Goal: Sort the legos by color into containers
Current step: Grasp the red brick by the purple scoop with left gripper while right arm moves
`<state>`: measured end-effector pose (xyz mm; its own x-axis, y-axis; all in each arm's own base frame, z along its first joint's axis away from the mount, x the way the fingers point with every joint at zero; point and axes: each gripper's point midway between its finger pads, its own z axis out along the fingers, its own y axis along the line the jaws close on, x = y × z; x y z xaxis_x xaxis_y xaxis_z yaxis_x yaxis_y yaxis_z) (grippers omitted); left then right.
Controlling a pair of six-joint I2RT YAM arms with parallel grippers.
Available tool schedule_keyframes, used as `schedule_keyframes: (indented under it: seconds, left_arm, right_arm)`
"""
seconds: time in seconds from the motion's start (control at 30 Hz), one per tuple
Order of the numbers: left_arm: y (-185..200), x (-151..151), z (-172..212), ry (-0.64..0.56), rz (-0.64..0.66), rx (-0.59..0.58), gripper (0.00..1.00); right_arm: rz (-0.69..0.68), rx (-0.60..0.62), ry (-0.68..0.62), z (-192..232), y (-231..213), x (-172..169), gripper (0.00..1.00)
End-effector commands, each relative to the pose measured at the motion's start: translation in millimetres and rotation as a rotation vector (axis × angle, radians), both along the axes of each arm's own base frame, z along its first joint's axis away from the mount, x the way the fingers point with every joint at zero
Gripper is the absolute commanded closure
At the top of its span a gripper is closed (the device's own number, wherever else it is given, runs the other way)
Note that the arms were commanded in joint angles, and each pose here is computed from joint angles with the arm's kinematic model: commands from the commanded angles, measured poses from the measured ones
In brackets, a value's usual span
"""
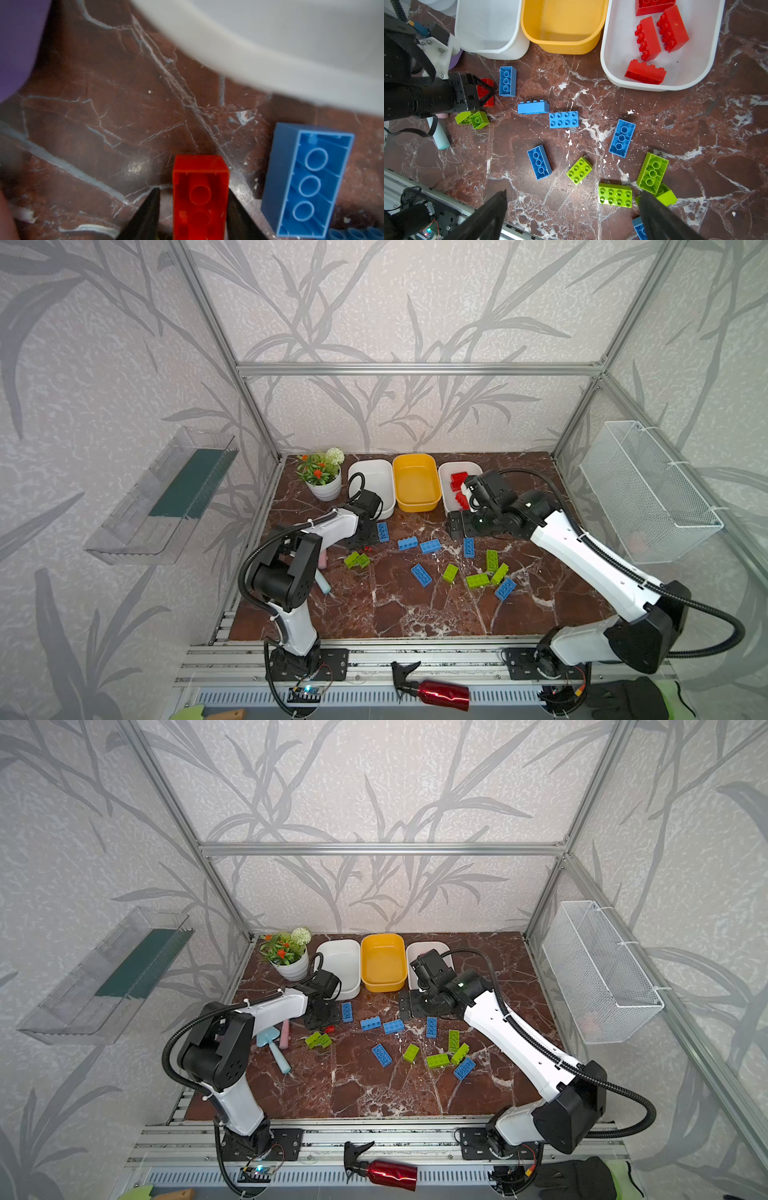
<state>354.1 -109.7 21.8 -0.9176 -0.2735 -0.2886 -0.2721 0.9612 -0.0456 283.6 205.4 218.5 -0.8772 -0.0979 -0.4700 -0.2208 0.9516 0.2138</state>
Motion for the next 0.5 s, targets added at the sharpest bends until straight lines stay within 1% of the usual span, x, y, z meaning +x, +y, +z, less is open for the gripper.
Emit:
schedule_keyframes:
  seconds: [0.0,0.07,0.17,0.27,0.33,0.47]
  left_arm:
    - [-3.9,9.4,4.7,-0.004,-0.021,-0.021,0.59]
    - [-4.4,10.2,3.9,0.003,-0.022,-0.027,0.62]
    - [-5.6,11.0,7.8,0.019,-0.025,-0.029,0.72]
    - [-9.0,10.9,23.7,0.013,-0.036,-0.046,0.79]
    - [-7.0,9.6,41.0,-0.006,-0.033,-0.044,0.81]
    - [-7.9,9.0,79.9,-0.059,-0.033,-0.066,0.81]
  right_arm:
    - [-0.031,-0.018,-0.003,0.8,-11.9,-7.6,0.01]
    - [-0.032,-0.021,-0.001,-0.5,-12.8,-8.1,0.01]
    - [-0.039,-0.023,-0.006,1.3,-14.7,-6.4,0.01]
    - [-0.044,-0.024,-0.021,5.9,-16.3,-3.5,0.01]
    - [-0.046,-0.022,-0.031,8.3,-16.8,-1.5,0.01]
    - [-0.046,-0.01,-0.047,11.0,-16.1,2.4,0.01]
